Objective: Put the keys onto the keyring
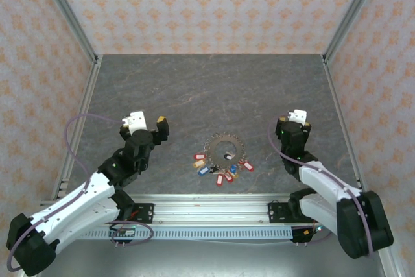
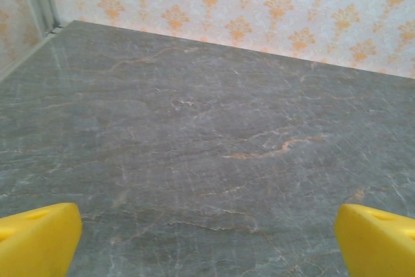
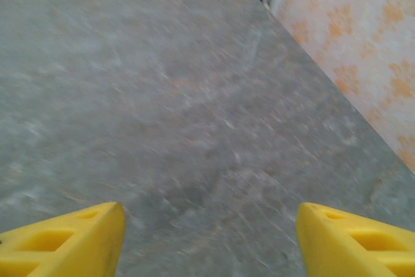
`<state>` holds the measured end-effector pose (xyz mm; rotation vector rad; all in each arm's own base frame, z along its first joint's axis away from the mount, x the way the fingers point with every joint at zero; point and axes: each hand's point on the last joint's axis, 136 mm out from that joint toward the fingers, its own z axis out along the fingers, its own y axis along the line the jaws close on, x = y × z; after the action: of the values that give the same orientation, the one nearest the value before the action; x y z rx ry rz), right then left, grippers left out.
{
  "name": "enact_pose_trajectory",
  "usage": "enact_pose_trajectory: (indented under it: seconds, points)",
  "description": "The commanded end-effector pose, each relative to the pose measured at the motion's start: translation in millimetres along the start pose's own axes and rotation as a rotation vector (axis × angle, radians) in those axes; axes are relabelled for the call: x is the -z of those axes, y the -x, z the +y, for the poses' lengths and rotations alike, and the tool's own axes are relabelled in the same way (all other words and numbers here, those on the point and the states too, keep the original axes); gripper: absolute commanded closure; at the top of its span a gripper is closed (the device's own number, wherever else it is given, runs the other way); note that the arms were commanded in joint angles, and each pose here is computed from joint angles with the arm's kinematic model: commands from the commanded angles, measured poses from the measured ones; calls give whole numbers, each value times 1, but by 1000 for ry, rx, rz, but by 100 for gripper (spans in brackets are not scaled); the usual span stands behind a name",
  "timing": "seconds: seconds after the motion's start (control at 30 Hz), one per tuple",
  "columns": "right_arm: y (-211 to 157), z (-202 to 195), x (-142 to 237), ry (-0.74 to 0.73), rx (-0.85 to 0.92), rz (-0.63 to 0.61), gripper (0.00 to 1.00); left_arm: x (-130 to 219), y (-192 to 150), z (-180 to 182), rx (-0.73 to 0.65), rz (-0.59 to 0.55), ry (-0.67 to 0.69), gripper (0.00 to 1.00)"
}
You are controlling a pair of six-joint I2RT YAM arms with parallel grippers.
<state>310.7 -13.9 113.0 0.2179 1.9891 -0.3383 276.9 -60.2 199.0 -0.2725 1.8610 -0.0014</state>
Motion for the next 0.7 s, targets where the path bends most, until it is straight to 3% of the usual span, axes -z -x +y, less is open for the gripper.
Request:
enact_pose_trajectory:
  seconds: [0.0,0.27,0.37,0.57,0.67]
  points:
    - [17,3,-9,16,6,-57,28,0,6,17,-27,-26,88,0]
    - [31,12,-43,30,37,-119,22,-11,10,34,-76,-52,180,0]
    - [29,12,-56,7,52,-55,20,-19,13,41,-72,-54,205,0]
    - [27,19,-48,102,48,-77,20,-35,17,65,-28,-54,286,0]
    - [35,20,-39,152,-102,-136,20,-41,19,82,-31,-47,361,0]
